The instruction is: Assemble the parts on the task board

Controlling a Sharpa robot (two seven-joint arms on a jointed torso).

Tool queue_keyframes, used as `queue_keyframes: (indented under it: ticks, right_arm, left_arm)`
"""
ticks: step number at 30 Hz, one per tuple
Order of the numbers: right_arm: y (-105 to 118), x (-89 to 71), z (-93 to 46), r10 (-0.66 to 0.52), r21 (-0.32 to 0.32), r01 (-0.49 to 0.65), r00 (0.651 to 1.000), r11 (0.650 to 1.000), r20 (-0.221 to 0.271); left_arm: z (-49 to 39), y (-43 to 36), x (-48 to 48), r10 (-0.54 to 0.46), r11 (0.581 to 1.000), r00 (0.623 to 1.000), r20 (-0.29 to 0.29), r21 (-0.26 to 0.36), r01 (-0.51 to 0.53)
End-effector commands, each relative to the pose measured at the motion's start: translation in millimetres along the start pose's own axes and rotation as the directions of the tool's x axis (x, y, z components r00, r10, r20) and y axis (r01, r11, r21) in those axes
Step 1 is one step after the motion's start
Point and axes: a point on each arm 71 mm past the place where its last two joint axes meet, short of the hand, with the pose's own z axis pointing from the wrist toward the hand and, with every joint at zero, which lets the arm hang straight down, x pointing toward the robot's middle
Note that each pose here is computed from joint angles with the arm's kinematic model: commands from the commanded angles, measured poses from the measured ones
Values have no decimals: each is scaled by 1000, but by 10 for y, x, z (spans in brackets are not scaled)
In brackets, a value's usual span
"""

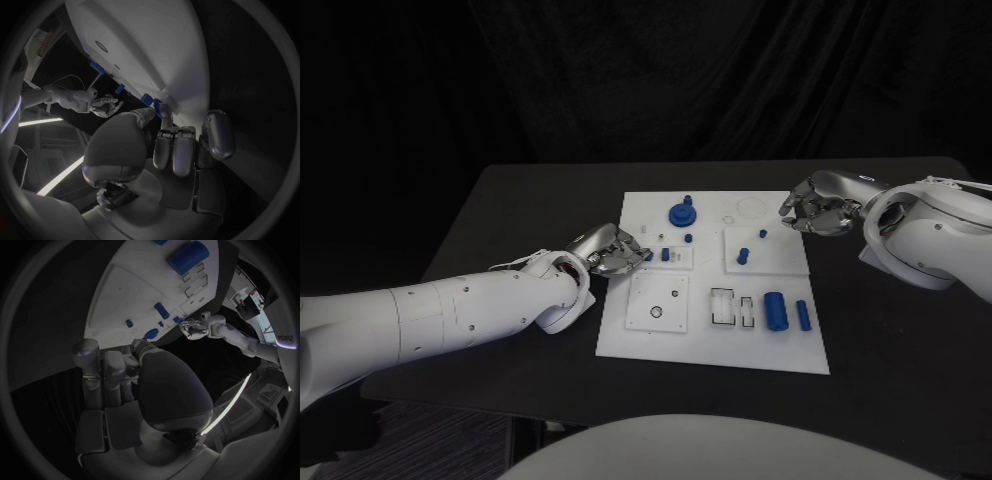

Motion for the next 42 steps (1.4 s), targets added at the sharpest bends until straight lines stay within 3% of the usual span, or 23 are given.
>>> queue_keyframes:
  ticks: [1, 20, 29, 32, 37, 42]
  right_arm:
    - [-14, 18, -1, -3, 17, 3, 1000, 1000, -10]
    - [-17, 29, -1, -2, 18, 3, 1000, 1000, -13]
    - [-43, 14, -38, 3, 16, -3, 1000, 1000, 2]
    - [-36, 5, -42, 6, 9, -6, 1000, 1000, 12]
    - [-4, -24, -53, 12, -10, -12, 999, 1000, 40]
    - [28, -42, -62, 17, -28, -16, 998, 999, 56]
  left_arm:
    - [-6, -17, 19, -4, 1000, 1000, -9, 14, 4]
    - [-13, -2, -5, 0, 999, 1000, 0, 33, 0]
    - [-123, 44, -149, 4, 998, 997, 73, 67, -9]
    - [-151, 72, -190, 3, 999, 999, 47, 47, -5]
    - [-109, 92, -318, -2, 999, 996, -87, -34, -1]
    - [27, -28, -486, -20, 999, 984, -179, -51, 11]
